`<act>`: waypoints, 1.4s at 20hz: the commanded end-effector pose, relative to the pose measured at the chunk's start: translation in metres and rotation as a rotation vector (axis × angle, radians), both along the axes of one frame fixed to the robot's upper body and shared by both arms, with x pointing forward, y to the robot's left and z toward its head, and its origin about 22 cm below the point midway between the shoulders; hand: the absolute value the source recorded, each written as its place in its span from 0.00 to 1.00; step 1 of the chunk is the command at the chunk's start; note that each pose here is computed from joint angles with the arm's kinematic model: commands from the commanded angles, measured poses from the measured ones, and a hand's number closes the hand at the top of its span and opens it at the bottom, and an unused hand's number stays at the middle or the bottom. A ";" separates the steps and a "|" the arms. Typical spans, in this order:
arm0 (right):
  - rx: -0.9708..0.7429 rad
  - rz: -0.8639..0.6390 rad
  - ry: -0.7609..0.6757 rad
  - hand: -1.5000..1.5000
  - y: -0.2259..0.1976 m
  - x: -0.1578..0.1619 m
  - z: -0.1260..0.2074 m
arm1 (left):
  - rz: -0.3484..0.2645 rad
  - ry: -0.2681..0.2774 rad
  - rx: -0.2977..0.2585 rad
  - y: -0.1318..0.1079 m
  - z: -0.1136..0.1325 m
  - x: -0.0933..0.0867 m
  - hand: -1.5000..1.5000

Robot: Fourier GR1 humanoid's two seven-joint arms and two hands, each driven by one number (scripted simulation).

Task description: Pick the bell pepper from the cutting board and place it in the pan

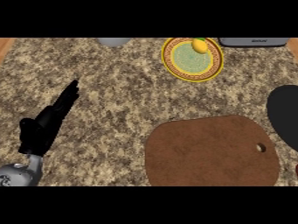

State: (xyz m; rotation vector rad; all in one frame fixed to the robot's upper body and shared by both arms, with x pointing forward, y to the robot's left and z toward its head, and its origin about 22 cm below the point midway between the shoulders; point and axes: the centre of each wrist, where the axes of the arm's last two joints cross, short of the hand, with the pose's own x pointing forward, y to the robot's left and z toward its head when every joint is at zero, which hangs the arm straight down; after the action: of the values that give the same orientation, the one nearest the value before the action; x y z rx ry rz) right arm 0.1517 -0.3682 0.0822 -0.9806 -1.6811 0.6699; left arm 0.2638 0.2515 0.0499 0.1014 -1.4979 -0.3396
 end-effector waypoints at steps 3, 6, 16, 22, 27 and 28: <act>0.000 -0.076 -0.057 1.00 -0.052 0.056 -0.021 | -0.016 -0.001 -0.003 0.011 0.010 0.009 0.50; -0.014 -0.076 -0.047 1.00 -0.085 0.068 -0.033 | -0.025 0.006 0.009 -0.016 0.004 -0.001 0.50; 0.008 -0.077 -0.053 1.00 -0.115 0.121 -0.069 | -0.022 -0.012 -0.002 -0.004 -0.009 -0.001 0.50; -0.009 -0.089 -0.049 1.00 -0.123 0.142 -0.062 | -0.021 0.000 -0.018 -0.022 -0.010 0.012 0.50; 0.011 -0.202 0.312 0.00 -0.130 0.144 -0.063 | -0.062 -0.010 -0.016 -0.014 0.002 0.016 0.50; 0.025 -0.170 0.325 0.00 -0.117 0.153 -0.070 | -0.059 -0.025 -0.005 -0.026 0.009 0.021 0.50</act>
State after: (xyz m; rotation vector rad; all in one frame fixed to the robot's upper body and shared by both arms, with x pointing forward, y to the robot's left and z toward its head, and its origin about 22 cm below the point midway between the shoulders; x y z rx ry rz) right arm 0.2921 -0.4908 0.0122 -1.0076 -1.3828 0.6317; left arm 0.2815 0.2379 0.0533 0.0609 -1.5162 -0.3716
